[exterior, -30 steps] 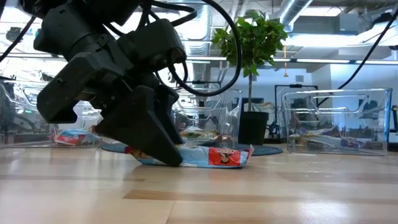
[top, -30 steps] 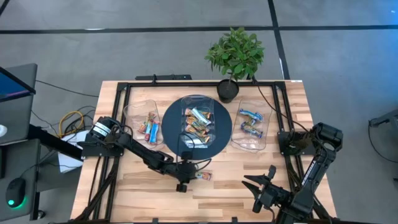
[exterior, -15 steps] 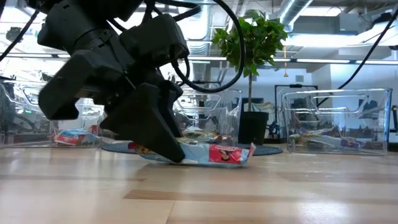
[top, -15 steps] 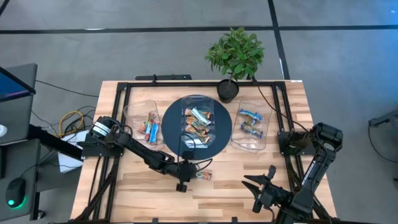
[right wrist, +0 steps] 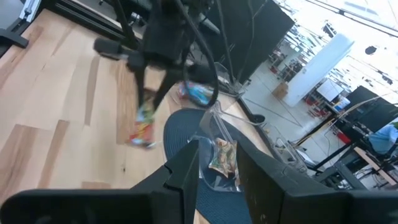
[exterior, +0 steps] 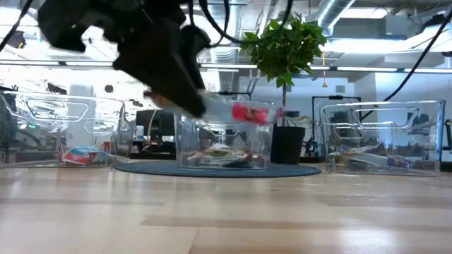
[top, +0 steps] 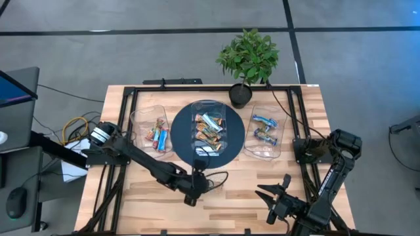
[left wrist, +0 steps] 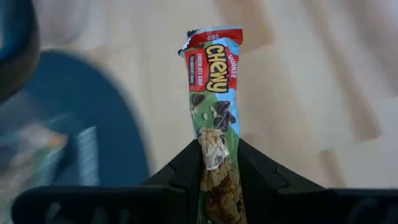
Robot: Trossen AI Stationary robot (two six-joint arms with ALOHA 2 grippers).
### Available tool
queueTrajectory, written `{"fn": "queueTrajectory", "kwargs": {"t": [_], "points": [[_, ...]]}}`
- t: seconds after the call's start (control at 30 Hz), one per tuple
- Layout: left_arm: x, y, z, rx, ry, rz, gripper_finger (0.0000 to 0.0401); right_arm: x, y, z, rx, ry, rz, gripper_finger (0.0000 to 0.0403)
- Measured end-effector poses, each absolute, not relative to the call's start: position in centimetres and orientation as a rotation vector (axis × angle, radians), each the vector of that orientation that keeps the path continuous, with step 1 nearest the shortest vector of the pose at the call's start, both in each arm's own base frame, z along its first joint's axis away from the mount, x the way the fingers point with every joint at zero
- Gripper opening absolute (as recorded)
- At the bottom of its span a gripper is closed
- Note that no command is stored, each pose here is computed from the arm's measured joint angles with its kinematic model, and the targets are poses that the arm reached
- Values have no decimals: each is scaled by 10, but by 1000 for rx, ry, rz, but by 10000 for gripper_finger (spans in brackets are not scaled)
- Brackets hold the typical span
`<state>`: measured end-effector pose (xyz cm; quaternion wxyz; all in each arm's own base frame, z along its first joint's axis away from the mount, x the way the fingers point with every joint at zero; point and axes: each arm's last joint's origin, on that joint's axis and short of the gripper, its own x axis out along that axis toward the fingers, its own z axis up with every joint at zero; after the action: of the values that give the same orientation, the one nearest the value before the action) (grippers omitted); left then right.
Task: Pick and place Granola Bars by type
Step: Put the red granola bar into the left transparent bin
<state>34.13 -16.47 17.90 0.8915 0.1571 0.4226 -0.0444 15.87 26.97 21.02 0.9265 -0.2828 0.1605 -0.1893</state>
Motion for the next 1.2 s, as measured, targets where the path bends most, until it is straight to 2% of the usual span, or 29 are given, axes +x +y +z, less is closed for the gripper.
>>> {"fn": "queueTrajectory", "kwargs": {"t": [0.33, 0.57, 0.63, 0.77, 1.2], "points": [[317, -173, 230, 459, 1032, 222, 73, 159, 270, 210, -575, 346, -384, 102], [275, -153, 248, 542, 1146, 670, 73, 159, 270, 210, -575, 346, -384, 102], [267, -147, 249, 494, 1113, 791, 73, 159, 270, 210, -574, 346, -385, 102], [253, -138, 250, 467, 1107, 773, 73, 160, 269, 210, -571, 346, -388, 102], [185, -83, 238, 238, 1031, 1006, 73, 164, 266, 209, -561, 375, -400, 102]]}}
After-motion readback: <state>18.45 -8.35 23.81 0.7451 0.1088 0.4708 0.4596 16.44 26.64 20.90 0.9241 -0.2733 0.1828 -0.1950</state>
